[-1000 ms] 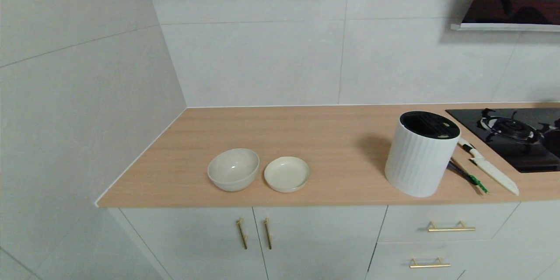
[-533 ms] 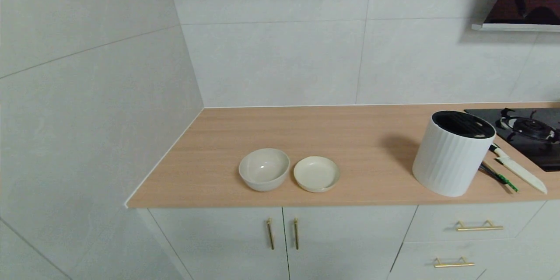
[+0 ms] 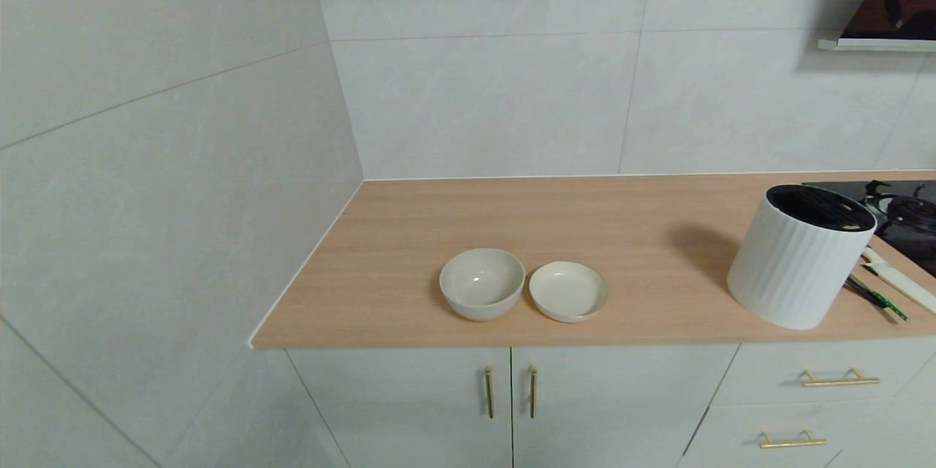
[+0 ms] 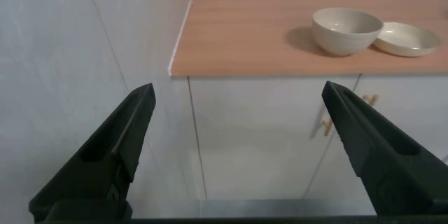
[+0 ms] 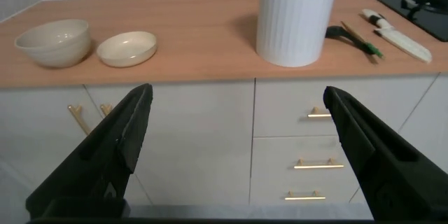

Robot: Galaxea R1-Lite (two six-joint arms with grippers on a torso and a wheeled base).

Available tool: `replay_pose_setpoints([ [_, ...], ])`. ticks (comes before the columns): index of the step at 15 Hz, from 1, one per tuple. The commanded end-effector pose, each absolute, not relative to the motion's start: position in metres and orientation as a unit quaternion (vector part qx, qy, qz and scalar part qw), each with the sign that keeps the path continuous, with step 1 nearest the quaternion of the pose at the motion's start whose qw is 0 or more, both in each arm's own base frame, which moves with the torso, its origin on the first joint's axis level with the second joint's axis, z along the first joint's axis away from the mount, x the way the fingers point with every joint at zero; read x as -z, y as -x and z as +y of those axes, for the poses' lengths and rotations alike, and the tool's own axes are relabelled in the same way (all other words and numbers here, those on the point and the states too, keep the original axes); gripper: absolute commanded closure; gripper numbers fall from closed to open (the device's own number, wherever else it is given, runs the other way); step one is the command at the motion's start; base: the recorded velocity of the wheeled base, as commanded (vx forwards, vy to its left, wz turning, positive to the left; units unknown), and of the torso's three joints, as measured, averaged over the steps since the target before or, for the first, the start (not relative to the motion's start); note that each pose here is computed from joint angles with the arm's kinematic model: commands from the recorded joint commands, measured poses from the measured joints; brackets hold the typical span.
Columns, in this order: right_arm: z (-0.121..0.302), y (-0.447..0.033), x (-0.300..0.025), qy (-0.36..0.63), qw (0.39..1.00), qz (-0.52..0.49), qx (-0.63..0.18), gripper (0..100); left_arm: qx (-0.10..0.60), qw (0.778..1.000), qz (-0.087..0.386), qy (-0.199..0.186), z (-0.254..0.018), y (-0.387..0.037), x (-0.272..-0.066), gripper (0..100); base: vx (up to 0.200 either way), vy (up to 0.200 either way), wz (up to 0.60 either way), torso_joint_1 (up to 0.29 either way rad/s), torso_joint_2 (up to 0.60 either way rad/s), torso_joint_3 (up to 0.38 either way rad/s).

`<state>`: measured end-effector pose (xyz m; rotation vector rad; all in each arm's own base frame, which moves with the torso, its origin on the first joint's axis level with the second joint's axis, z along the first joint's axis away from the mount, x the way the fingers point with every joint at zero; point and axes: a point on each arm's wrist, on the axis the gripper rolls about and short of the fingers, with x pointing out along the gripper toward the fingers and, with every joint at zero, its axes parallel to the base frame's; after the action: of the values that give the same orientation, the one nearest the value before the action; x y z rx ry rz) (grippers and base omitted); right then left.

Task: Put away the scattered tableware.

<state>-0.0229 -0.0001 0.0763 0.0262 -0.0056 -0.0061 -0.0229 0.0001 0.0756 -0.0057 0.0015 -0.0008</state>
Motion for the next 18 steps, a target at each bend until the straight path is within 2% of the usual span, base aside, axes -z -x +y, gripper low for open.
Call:
replay_pose_setpoints([
  [1,-0.0001,0.0229,-0.0764,-0.013,1.000,-0.003,0.004,0,0.001,1.000,0.001,0.003,0.0002,0.0229,-0.0756,0,0.000,0.000,0.00,0.000,0.00,0.000],
  [9,-0.0001,0.0229,-0.0764,-0.014,1.000,-0.003,0.004,0,0.001,1.000,0.001,0.003,0.0002,0.0229,-0.0756,0,0.000,0.000,0.00,-0.013,0.03,0.015],
  [18,-0.0001,0.0229,-0.0764,-0.014,1.000,-0.003,0.004,0,0.001,1.000,0.001,0.003,0.0002,0.0229,-0.0756,0,0.000,0.000,0.00,-0.215,0.48,0.253],
])
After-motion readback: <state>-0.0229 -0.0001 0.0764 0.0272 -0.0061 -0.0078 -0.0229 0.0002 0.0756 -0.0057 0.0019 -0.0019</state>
